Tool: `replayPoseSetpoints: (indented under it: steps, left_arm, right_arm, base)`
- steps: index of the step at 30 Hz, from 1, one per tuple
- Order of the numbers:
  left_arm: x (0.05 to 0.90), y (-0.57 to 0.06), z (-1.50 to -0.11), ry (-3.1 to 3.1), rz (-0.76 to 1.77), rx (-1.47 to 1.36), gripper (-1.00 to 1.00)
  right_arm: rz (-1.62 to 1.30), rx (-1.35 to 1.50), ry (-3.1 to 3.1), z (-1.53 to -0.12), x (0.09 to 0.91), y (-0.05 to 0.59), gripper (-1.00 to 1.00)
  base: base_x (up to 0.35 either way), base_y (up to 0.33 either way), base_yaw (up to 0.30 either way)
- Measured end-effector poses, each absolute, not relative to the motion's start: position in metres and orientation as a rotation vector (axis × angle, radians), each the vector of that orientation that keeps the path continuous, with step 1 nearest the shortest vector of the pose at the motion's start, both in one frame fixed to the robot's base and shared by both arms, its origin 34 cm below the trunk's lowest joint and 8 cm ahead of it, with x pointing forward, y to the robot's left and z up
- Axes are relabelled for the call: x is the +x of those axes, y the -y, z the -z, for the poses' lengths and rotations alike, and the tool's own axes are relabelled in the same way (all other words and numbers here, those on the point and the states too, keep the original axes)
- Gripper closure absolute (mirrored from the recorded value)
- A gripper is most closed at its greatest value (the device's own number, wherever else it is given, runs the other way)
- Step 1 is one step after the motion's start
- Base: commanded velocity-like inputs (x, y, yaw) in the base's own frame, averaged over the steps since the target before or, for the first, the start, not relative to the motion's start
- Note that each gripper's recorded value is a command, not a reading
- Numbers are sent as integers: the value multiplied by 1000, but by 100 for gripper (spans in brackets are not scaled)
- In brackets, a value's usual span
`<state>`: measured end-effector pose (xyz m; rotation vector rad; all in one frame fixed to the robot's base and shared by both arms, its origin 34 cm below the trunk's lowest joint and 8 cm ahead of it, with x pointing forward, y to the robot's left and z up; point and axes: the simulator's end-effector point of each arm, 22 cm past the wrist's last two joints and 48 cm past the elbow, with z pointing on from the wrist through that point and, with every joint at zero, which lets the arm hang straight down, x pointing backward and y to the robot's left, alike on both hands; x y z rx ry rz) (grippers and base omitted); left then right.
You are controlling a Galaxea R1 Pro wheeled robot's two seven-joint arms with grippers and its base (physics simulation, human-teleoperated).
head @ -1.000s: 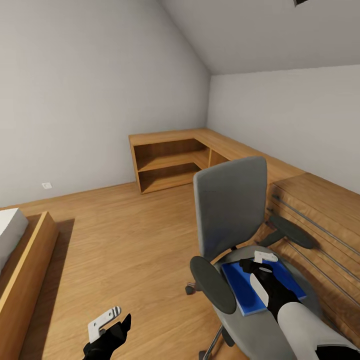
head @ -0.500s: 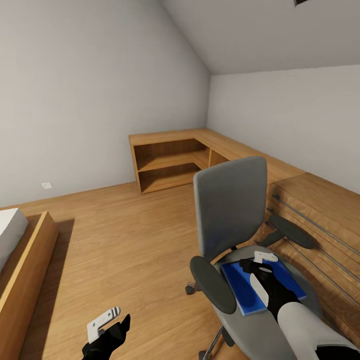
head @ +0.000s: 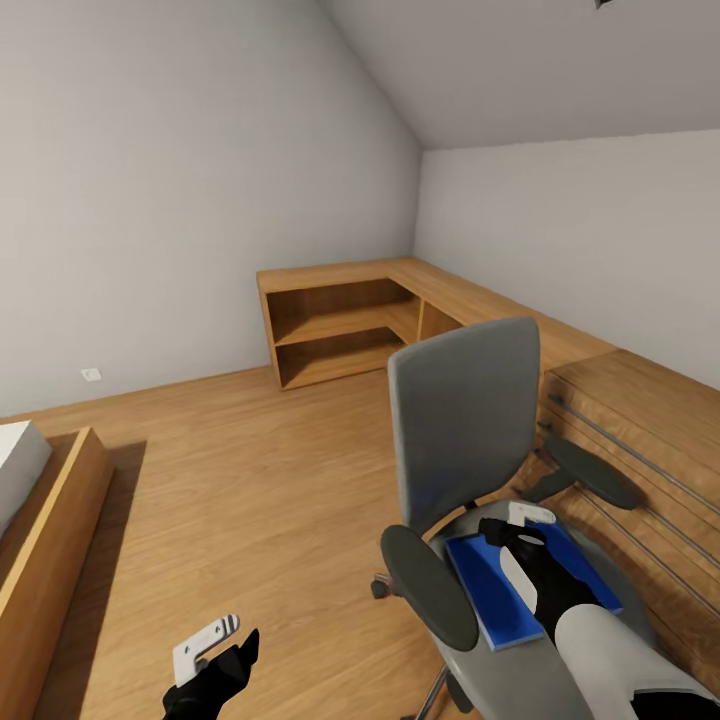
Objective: In the bedroom, organize the workspace by keeping the computer under the desk, ensuring the monitor is on the desk, placing the keyboard on the desk next to the monitor, placing the mouse on the desk next to the keyboard, moving the folder from the swivel chair onto the desk next to the mouse, stacking the notebook on top of the folder with the pen on top of the notebook, and positioning the swivel chair next to the desk.
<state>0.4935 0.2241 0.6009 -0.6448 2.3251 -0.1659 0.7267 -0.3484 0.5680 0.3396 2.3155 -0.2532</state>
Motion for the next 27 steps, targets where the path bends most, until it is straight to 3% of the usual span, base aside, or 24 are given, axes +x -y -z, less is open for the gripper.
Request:
replayPoseSetpoints:
  steps: [27]
  left_arm:
    - [491, -225, -585, -2326, 169, -652, -100]
  right_arm:
    - [253, 339, -2317, -552, 725, 348, -100]
  base:
    - [14, 0, 0]
